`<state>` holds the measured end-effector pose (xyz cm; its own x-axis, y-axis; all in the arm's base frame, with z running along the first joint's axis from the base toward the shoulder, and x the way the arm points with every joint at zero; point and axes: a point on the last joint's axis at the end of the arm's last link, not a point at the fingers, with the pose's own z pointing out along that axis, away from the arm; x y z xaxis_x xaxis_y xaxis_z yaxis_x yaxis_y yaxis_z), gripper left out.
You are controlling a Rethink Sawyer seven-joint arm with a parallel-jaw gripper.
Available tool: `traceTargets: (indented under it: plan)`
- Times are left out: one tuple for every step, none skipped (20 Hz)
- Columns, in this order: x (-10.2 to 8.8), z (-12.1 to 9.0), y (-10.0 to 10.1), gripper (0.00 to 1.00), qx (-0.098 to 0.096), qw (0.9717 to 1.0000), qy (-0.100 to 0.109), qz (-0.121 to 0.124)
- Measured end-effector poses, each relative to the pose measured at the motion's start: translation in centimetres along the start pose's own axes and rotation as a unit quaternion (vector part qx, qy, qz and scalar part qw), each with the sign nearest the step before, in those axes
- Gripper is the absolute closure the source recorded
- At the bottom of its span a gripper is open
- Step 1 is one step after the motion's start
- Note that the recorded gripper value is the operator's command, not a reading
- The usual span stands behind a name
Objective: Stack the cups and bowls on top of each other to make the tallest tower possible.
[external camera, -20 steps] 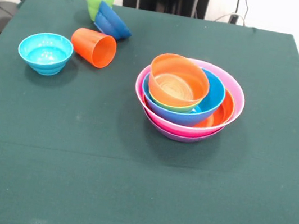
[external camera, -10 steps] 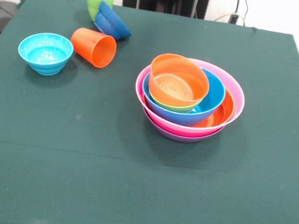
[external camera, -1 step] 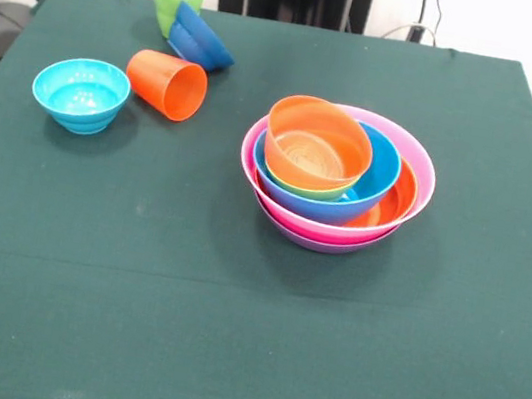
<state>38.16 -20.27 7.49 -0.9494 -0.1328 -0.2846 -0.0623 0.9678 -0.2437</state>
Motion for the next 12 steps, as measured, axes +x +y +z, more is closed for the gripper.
traceTargets:
  plan:
    - [-0.1, 0.0, 0.2, 0.00, 0.000, 1.0000, 0.000, -0.002]
    - [-0.2, 0.0, 0.2, 0.00, 0.000, 1.0000, 0.000, -0.003]
    - [-0.3, 0.0, 0.4, 0.00, 0.000, 1.0000, 0.000, -0.006]
    - [-0.3, 0.0, 0.5, 0.00, 0.000, 1.0000, -0.001, -0.007]
    - [-0.4, -0.1, 0.6, 0.00, 0.000, 1.0000, -0.001, -0.009]
    - [-0.5, -0.1, 0.8, 0.00, 0.000, 0.9999, -0.001, -0.011]
    - [-0.6, -0.1, 0.9, 0.00, 0.000, 0.9999, -0.001, -0.013]
    - [-0.8, -0.1, 1.3, 0.00, 0.000, 0.9998, -0.002, -0.018]
    - [-0.9, -0.1, 1.4, 0.00, 0.000, 0.9998, -0.002, -0.021]
    - [-1.1, -0.1, 1.6, 0.00, 0.001, 0.9997, -0.002, -0.024]
    - [-1.2, -0.1, 1.8, 0.00, 0.002, 0.9996, -0.002, -0.027]
    - [-1.3, -0.2, 1.9, 0.00, 0.003, 0.9996, -0.002, -0.030]
